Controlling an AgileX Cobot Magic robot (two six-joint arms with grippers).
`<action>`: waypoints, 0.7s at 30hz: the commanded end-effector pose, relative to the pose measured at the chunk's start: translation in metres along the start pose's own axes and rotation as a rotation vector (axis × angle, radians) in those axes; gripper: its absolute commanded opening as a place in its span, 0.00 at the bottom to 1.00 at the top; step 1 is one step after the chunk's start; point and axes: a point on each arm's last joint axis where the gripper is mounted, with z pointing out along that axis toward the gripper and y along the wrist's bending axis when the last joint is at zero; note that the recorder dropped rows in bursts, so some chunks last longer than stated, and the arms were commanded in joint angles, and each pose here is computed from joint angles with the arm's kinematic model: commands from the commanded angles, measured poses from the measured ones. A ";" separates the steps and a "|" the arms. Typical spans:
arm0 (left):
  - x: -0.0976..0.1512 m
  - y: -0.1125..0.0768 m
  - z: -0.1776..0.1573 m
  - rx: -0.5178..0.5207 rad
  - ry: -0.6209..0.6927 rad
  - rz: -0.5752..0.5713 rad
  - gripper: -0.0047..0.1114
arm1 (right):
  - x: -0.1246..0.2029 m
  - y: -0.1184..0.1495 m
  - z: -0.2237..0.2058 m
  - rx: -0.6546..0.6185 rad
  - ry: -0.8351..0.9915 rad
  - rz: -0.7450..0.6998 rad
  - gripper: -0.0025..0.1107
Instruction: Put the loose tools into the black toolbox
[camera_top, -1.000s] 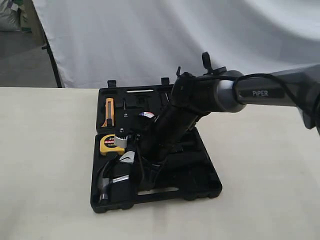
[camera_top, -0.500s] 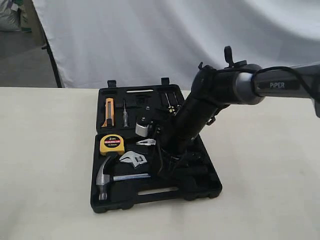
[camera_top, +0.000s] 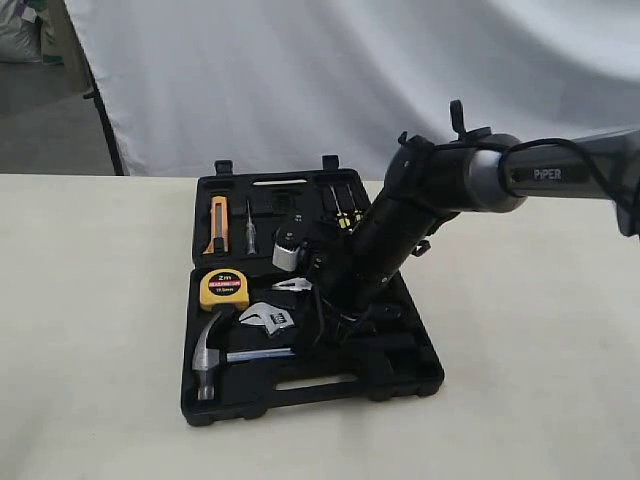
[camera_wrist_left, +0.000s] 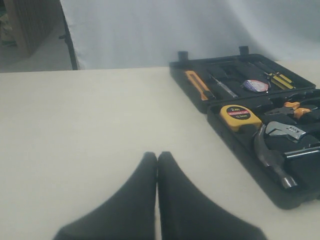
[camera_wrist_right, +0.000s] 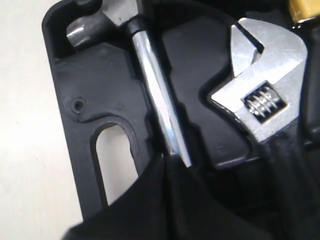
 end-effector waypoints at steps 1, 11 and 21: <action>0.001 0.000 0.000 0.008 0.000 -0.002 0.04 | 0.002 0.001 0.004 0.016 0.027 -0.024 0.02; 0.001 0.000 0.000 0.008 0.000 -0.002 0.04 | -0.016 0.007 -0.007 0.089 -0.041 -0.073 0.02; 0.001 0.000 0.000 0.008 0.000 -0.002 0.04 | -0.022 0.010 0.001 0.085 -0.045 -0.084 0.02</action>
